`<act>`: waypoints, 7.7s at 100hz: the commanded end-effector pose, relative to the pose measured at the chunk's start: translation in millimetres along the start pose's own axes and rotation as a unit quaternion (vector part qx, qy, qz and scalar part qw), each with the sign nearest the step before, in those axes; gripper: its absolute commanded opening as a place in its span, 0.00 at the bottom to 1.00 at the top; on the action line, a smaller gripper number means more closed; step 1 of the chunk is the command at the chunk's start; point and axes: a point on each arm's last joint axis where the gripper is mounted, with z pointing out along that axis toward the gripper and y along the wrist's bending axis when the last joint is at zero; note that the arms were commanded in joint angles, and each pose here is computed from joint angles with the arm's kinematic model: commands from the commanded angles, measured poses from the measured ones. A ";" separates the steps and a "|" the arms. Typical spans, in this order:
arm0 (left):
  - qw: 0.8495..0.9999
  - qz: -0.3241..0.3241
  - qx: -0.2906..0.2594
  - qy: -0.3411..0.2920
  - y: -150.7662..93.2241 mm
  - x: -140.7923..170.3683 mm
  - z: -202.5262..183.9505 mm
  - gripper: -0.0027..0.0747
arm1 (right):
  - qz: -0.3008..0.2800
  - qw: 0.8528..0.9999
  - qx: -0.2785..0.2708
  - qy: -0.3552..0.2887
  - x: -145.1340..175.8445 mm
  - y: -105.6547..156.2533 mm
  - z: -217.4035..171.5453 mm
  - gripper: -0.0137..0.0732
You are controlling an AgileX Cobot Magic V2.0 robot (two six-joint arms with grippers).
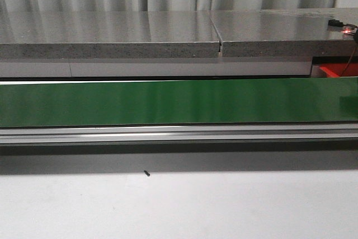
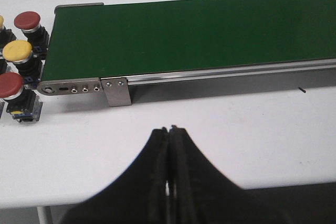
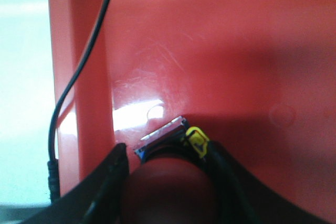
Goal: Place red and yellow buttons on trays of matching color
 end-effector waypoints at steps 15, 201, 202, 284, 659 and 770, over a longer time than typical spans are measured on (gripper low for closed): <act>0.999 -0.002 0.007 -0.038 -1.3 -11.6 -4.0 0.01 | -0.005 0.997 0.008 -0.077 -21.2 0.0 -39.7 0.79; 0.999 -0.002 0.007 -0.038 -1.3 -11.6 -4.0 0.01 | -0.095 0.952 -0.030 -0.289 167.1 82.7 -241.9 0.05; 0.999 -0.002 0.007 -0.038 -1.3 -11.6 -4.0 0.01 | -0.096 0.951 -0.032 -0.292 168.7 83.4 -243.3 0.05; 0.999 -0.011 0.014 -0.030 -2.2 -12.2 -1.8 0.01 | -0.104 0.938 -0.086 -0.319 290.7 84.3 -248.3 0.05; 0.889 -0.351 -0.222 0.191 245.6 -120.9 201.6 0.33 | -0.106 0.938 -0.088 -0.318 294.5 84.1 -250.7 0.05; 0.954 -0.205 -0.065 0.210 115.8 -163.9 241.3 0.33 | -0.105 0.938 -0.088 -0.319 294.4 84.2 -250.8 0.05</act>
